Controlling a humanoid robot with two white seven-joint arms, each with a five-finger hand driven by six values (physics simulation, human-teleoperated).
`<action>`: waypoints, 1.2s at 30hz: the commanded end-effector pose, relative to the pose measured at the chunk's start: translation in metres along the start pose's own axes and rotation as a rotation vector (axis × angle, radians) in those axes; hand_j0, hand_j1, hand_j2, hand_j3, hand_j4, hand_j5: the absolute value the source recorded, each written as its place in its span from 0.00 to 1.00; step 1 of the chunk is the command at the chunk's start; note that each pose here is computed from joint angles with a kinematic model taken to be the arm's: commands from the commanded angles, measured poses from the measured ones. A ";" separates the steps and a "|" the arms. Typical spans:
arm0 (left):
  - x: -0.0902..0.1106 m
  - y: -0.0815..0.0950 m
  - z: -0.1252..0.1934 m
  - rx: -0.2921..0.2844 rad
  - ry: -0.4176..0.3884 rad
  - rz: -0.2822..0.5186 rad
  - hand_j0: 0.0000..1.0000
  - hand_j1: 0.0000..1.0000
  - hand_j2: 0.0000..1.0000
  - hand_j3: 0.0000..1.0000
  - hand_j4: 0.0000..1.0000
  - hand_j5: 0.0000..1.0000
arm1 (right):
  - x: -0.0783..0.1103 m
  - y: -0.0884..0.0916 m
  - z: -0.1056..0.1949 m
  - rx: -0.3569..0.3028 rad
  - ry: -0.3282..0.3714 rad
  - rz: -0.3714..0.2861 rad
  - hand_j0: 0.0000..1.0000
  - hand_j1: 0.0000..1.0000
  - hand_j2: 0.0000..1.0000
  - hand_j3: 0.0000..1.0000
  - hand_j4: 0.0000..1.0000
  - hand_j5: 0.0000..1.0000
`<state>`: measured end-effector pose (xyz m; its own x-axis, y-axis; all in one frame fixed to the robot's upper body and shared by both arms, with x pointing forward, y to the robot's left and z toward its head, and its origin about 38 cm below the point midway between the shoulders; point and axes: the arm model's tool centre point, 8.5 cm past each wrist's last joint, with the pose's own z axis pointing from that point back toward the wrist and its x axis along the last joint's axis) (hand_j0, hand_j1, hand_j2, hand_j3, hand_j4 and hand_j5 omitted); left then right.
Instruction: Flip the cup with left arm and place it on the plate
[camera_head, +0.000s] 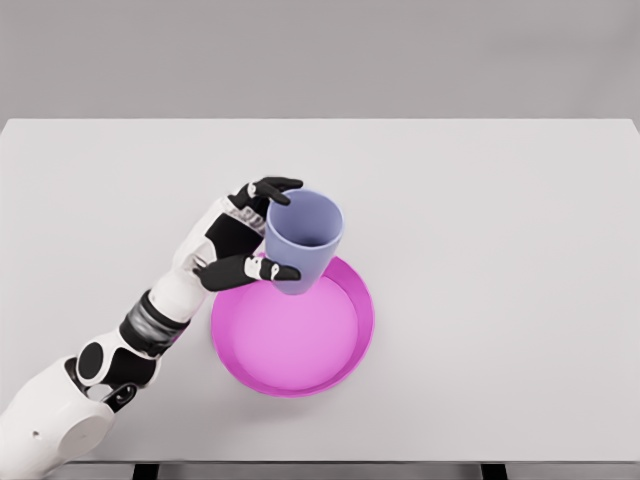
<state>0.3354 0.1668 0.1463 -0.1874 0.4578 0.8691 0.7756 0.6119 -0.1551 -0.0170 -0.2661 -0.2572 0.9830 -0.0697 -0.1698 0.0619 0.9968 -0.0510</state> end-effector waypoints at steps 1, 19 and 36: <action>-0.008 -0.002 0.003 -0.003 0.024 0.009 0.42 0.42 0.42 0.42 0.42 0.42 | 0.000 0.000 0.000 0.000 0.000 0.000 1.00 1.00 1.00 1.00 1.00 1.00; -0.016 -0.006 0.006 0.079 -0.029 0.054 0.39 0.39 0.39 0.39 0.39 0.39 | 0.000 0.000 0.000 0.000 0.000 0.000 1.00 1.00 1.00 1.00 1.00 1.00; -0.010 -0.006 0.008 0.084 -0.059 -0.038 0.36 0.36 0.36 0.36 0.36 0.36 | 0.000 0.000 0.000 0.000 0.000 0.000 1.00 1.00 1.00 1.00 1.00 1.00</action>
<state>0.3275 0.1648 0.1335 -0.2455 0.4682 0.8488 0.7160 0.6779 -0.1668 -0.0170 -0.2661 -0.2572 0.9830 -0.0697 -0.1698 0.0619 0.9968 -0.0510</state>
